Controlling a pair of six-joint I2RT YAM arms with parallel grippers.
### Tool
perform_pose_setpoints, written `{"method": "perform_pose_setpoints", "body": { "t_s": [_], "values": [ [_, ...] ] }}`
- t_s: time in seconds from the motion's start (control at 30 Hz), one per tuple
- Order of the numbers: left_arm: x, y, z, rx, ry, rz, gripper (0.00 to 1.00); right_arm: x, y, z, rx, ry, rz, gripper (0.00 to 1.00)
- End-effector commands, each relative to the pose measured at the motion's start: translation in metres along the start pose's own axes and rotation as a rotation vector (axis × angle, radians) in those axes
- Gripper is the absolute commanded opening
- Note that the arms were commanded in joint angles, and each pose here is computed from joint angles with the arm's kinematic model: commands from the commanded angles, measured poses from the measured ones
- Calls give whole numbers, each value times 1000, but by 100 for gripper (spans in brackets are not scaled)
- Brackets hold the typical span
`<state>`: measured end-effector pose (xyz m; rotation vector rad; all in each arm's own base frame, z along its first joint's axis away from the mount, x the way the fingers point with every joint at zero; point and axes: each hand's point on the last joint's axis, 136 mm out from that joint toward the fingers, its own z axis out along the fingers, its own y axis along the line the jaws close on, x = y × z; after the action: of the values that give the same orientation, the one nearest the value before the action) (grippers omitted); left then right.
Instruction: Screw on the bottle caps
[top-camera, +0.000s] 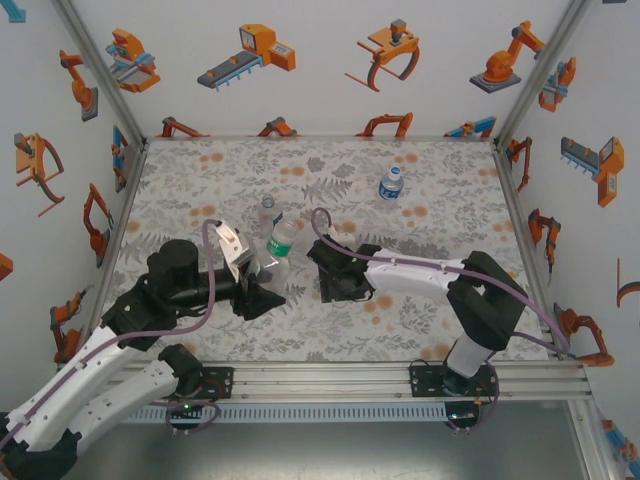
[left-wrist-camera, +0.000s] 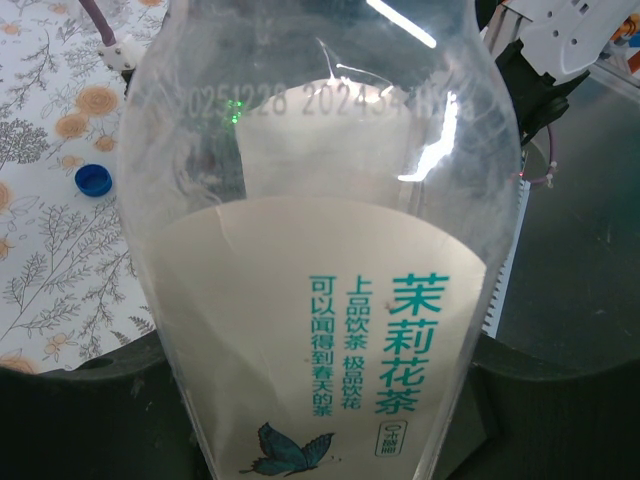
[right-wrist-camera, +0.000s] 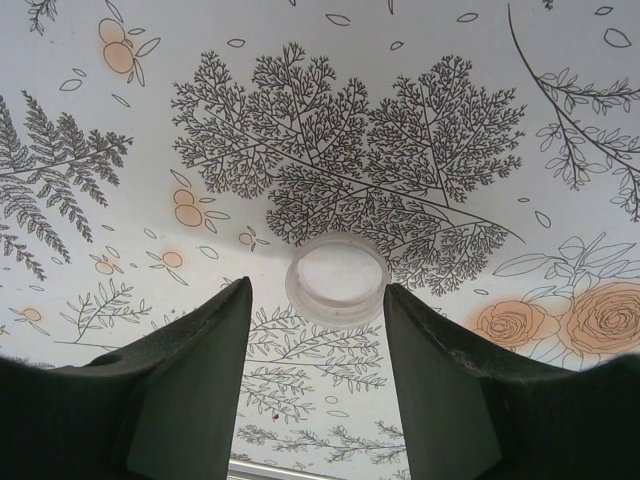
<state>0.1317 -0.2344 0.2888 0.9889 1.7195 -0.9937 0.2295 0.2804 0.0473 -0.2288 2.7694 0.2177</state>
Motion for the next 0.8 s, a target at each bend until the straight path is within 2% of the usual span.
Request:
{"method": "perform_pose_setpoints", "body": {
  "t_s": [0.0, 0.6, 0.77],
  "values": [
    [-2, 0, 0, -1, -11, 4, 0, 6, 0, 3, 12, 16, 10, 52],
    [-1, 1, 0, -1, -9, 2, 0, 14, -6, 14, 11, 39, 49, 46],
    [-1, 1, 1, -1, -7, 2, 0, 4, 0, 2, -16, 5, 46, 45]
  ]
}}
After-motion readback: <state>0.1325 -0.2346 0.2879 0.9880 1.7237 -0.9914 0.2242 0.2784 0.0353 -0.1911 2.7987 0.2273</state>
